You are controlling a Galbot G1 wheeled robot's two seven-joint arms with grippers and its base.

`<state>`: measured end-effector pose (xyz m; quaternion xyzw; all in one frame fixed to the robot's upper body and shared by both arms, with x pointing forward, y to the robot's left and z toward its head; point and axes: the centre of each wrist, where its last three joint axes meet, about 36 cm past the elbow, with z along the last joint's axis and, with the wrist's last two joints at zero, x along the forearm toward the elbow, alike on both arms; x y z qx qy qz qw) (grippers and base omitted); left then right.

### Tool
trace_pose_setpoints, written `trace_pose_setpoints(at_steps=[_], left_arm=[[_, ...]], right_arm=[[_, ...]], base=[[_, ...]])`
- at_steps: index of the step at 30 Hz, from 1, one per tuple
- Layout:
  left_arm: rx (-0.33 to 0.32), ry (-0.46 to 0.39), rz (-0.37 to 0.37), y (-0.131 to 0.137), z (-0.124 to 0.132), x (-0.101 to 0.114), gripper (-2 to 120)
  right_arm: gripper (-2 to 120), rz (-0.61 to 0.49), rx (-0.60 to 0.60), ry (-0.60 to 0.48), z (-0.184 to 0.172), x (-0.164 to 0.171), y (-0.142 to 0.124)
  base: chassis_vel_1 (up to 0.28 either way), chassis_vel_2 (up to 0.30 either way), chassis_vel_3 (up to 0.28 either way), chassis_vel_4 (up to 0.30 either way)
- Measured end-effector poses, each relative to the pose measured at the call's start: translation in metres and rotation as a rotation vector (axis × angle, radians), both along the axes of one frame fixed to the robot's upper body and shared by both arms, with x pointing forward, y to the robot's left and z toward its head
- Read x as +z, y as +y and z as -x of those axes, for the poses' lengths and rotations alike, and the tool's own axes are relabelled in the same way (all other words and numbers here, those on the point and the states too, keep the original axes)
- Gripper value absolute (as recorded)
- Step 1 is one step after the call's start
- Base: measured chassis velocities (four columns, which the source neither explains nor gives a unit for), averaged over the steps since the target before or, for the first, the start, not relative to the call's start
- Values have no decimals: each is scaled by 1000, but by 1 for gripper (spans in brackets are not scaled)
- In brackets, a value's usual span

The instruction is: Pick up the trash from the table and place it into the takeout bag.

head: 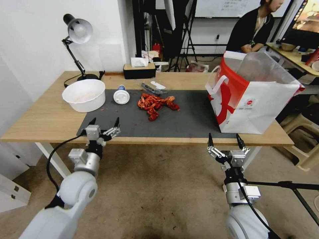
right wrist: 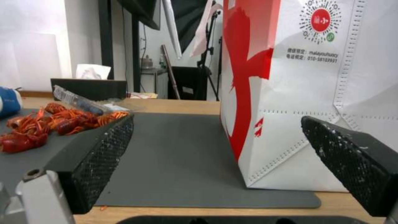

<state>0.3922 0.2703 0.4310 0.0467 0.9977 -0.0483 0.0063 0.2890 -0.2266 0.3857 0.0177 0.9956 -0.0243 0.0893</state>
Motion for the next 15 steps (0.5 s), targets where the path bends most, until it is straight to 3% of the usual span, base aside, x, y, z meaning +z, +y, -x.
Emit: trace_pose_setpoints(at_steps=[8,15], left_arm=[[-29,74,68,14,-65,26,100],[-32,167,128,10,-99,33,100]], right_arm=[[100,1,-2,1,0,0,0],[100,3,-5,-1,-1,1,-1]], base=[[0,0,0,0],[0,0,0,0]])
